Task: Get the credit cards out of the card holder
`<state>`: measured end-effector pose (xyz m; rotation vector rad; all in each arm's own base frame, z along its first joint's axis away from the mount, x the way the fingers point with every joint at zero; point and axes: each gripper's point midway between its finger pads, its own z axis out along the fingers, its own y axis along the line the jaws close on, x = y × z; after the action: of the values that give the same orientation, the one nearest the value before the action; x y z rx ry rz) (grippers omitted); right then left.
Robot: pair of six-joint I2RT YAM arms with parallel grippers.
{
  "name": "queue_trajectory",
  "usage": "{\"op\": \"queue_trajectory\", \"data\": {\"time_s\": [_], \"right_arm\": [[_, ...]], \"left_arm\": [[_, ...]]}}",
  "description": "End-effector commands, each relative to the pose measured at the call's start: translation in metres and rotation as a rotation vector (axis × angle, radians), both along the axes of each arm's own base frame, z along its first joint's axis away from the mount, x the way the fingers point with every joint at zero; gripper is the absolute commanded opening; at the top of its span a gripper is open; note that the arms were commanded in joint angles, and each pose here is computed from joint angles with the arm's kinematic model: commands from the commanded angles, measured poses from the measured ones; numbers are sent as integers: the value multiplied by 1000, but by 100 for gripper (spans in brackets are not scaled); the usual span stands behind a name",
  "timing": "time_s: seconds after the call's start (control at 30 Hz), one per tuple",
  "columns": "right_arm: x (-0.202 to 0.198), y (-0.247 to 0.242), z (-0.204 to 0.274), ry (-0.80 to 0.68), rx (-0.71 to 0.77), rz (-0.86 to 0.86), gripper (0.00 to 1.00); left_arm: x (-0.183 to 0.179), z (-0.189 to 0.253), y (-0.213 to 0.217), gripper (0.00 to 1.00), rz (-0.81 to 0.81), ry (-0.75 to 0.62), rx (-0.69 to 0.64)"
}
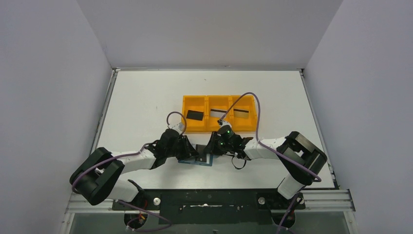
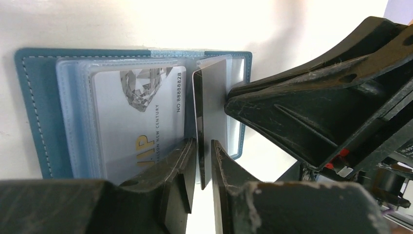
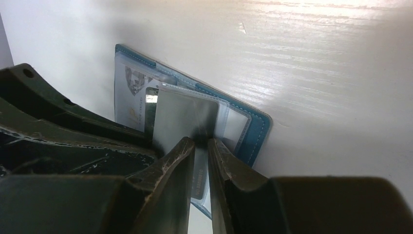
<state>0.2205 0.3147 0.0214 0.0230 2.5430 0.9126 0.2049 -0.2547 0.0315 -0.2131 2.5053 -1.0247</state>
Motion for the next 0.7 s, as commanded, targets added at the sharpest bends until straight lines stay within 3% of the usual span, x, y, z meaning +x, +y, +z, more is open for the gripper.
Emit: {"op": "queue_trajectory", "data": {"time_s": [0.0,0.2,0.67], "right_arm": [[-10,-18,-19,44,-74,-13,20],[-9,-22,-22,45,-95,-25,20],[-6,-26,-22,38,-129,-35,16]], "left_arm": [[10,16,-12,18,17,-44,-105],[13,14,-3,10,47,-51,-67],[14,29,-5,6,5,-84,-100]]}}
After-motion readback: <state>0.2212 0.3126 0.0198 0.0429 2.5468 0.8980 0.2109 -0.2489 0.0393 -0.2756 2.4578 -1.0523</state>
